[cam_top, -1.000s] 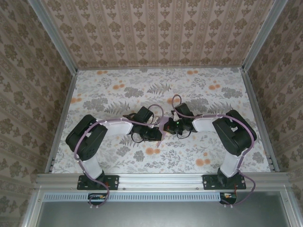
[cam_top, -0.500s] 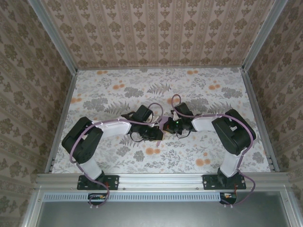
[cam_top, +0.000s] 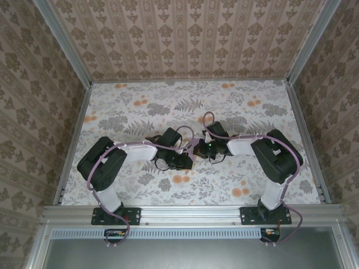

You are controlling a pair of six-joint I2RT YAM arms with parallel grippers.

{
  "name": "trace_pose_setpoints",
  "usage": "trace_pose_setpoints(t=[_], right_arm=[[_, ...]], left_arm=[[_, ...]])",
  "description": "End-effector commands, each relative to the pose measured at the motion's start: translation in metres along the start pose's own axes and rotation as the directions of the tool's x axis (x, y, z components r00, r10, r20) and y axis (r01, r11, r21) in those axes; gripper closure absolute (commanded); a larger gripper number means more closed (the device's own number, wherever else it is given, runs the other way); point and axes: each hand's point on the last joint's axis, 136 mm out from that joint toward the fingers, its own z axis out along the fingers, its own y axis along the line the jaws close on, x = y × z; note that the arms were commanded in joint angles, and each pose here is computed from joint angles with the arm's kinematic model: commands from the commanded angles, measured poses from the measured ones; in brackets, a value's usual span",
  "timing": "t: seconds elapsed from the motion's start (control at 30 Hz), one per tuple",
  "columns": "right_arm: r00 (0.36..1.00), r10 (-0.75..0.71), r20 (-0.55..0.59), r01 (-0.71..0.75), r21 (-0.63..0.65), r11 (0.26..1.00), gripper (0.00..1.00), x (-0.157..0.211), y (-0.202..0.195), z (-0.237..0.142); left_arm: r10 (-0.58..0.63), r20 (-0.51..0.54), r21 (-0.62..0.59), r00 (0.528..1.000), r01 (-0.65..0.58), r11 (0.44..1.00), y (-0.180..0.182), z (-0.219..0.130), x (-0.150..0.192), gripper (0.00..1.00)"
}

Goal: Fold a paper plane with a square sheet of paper (fold left side to right side)
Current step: Fold the wing for the fifth time at the center of the table.

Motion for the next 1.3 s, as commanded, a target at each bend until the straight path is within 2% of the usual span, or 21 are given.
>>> trace_pose_setpoints(t=[0.0, 0.77, 1.27], right_arm=[[0.997, 0.061, -0.051, -0.051, 0.169, 0.984, 1.0, 0.019, -0.048, 0.01], [0.995, 0.069, -0.07, -0.052, 0.219, 0.974, 1.0, 0.023, -0.058, 0.009], [0.994, 0.076, -0.076, -0.056, 0.231, 0.971, 1.0, 0.022, -0.061, 0.008]], left_arm=[[-0.02, -0.021, -0.018, 1.0, 0.019, 1.0, 0.01, 0.007, 0.007, 0.85], [-0.039, -0.014, -0.07, 0.999, 0.038, 0.997, 0.025, 0.008, 0.013, 0.85], [-0.057, -0.043, -0.082, 0.997, 0.053, 0.995, 0.035, 0.003, 0.04, 0.87]])
